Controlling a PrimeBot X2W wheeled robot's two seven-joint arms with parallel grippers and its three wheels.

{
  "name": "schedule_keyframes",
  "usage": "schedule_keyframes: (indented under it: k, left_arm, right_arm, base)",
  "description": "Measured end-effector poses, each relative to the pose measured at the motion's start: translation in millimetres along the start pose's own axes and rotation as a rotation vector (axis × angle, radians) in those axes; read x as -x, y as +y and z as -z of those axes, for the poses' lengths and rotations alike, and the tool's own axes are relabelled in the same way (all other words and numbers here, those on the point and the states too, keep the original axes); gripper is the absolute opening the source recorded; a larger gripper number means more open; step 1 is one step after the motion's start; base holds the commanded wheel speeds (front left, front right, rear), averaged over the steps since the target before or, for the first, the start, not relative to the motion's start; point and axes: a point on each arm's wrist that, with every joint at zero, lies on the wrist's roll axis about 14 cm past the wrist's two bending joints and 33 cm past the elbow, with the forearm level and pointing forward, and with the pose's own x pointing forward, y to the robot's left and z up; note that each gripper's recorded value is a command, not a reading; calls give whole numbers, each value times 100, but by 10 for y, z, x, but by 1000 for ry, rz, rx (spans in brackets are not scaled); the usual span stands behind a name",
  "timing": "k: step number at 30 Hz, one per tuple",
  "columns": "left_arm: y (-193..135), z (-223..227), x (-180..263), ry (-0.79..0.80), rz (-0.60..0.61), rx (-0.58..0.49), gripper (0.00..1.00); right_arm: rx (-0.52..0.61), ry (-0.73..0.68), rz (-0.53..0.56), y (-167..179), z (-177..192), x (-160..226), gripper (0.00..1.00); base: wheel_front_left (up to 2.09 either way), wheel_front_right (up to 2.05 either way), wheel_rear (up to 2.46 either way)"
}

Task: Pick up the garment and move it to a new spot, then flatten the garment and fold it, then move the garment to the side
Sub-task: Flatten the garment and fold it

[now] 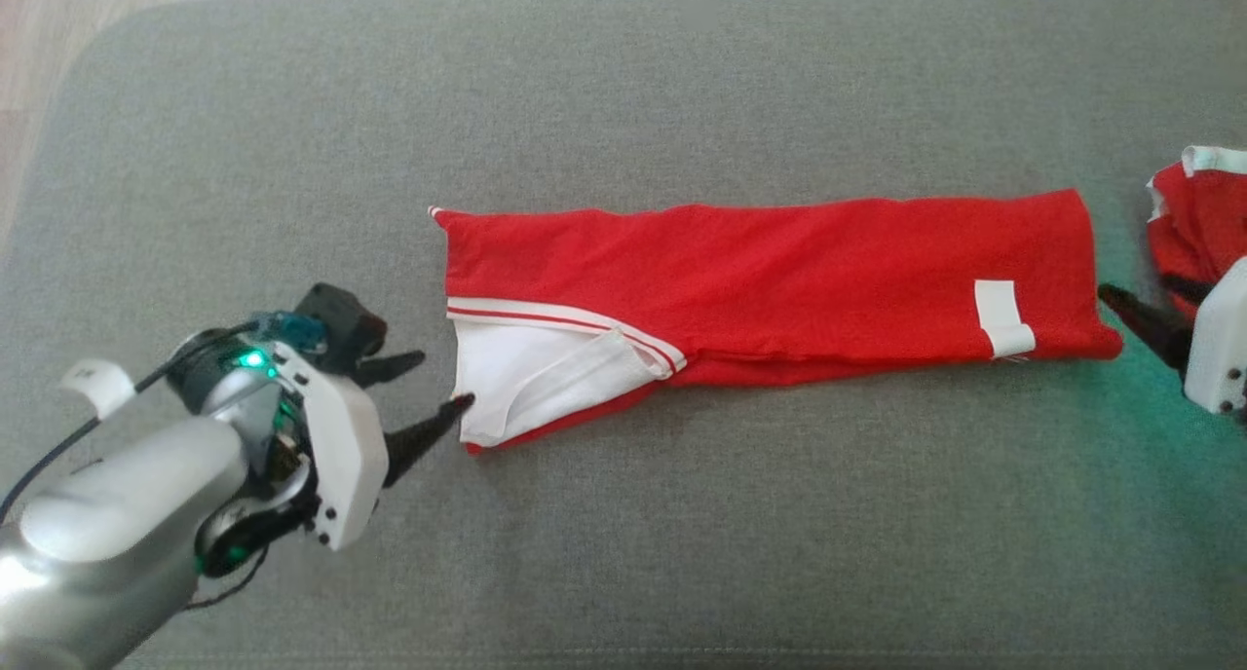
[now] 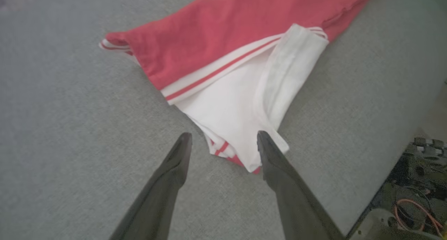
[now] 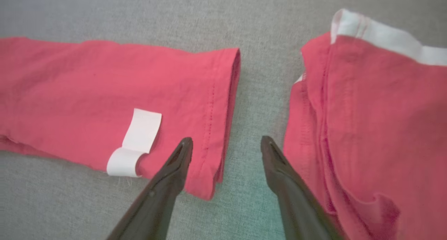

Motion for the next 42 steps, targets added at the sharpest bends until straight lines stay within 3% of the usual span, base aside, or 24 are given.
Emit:
schedule_keyframes:
  k: [4, 11, 14, 17, 21, 28, 34, 42]
  left_arm:
    - [127, -216, 22, -119, -77, 24, 100]
    - [436, -820, 264, -500, -304, 176, 100]
    - [463, -971, 370, -608, -340, 291, 100]
    - [518, -1213, 571, -743, -411, 306, 100]
    - [586, -1307, 840, -886, -514, 342, 100]
    - [398, -838, 820, -874, -585, 392, 100]
    - [348, -799, 887, -917, -611, 388, 100]
    - [332, -570, 815, -856, -625, 380, 100]
  right_arm:
    - [-49, -140, -3, 0, -260, 102, 100]
    - [-112, -518, -75, 311, -880, 377, 100]
    - [-112, -680, -89, 424, -1021, 528, 100]
    - [-132, -793, -91, 487, -1072, 620, 100]
    - [-147, -851, -100, 643, -1052, 622, 100]
    - [-186, -990, -43, 738, -1009, 819, 100]
    - [-264, -937, 12, 865, -513, 667, 100]
    - [-240, -930, 28, 945, -487, 606, 100]
  base:
    - [0, 0, 0]
    - [0, 0, 0]
    - [0, 0, 0]
    - [0, 0, 0]
    - [0, 0, 0]
    - [0, 0, 0]
    - [0, 0, 0]
    - [0, 0, 0]
